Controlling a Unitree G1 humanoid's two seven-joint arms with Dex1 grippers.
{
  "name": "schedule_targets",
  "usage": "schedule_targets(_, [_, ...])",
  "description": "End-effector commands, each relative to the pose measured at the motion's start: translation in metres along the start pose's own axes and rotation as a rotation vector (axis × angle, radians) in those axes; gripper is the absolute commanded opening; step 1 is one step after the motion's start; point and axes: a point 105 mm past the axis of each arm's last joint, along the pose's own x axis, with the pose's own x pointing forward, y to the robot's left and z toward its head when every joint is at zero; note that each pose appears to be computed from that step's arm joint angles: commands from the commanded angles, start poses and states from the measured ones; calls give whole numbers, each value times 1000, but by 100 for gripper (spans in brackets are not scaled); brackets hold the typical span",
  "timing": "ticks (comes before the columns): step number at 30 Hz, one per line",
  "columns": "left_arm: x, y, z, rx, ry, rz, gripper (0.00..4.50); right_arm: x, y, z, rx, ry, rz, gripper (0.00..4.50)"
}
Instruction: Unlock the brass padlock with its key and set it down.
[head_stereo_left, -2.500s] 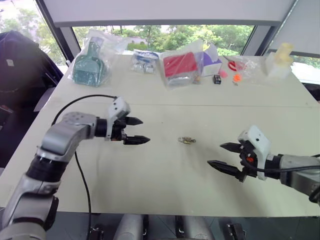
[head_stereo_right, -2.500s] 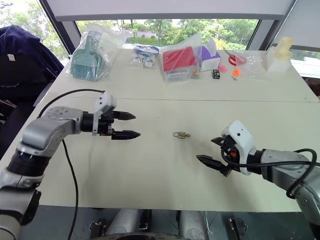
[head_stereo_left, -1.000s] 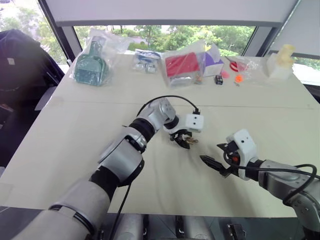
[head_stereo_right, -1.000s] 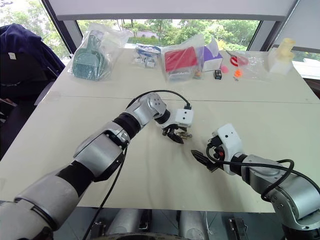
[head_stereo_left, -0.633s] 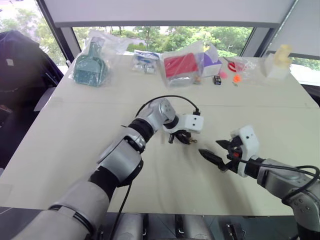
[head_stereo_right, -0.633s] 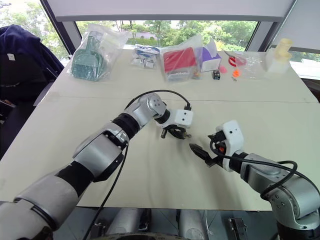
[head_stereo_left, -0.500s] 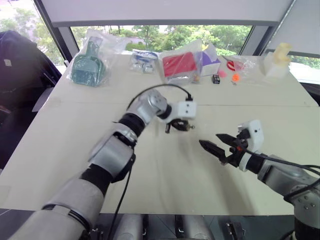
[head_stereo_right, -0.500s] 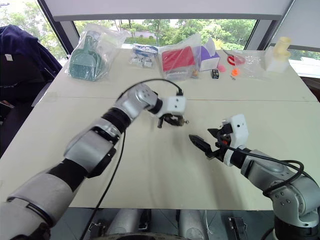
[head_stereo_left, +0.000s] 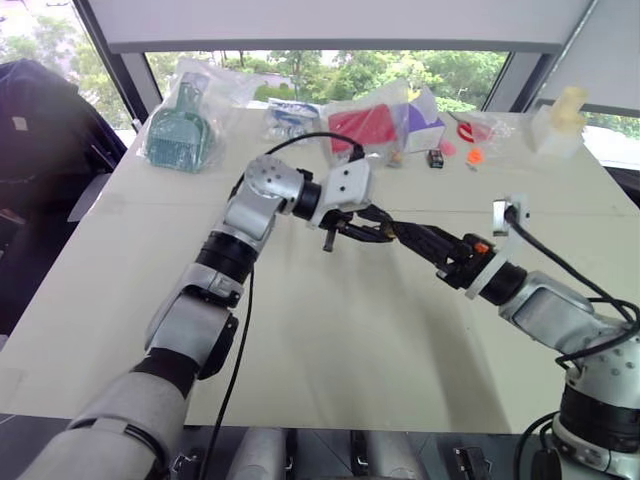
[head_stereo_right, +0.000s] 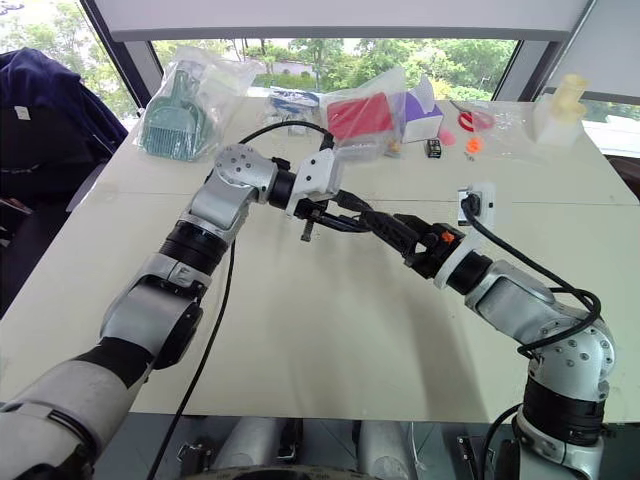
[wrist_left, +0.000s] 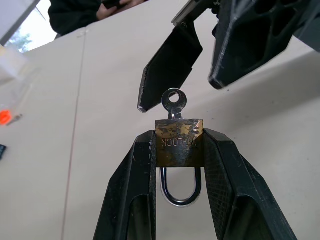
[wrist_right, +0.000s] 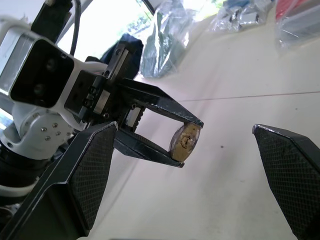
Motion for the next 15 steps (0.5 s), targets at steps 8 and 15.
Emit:
schedule_targets(8, [0, -3, 16, 79, -19, -11, 72, -3, 8, 7, 16, -25, 37, 172])
schedule_targets(15, [-1, -1, 19, 108, -15, 4, 72, -3, 10, 1, 60, -21, 39, 7])
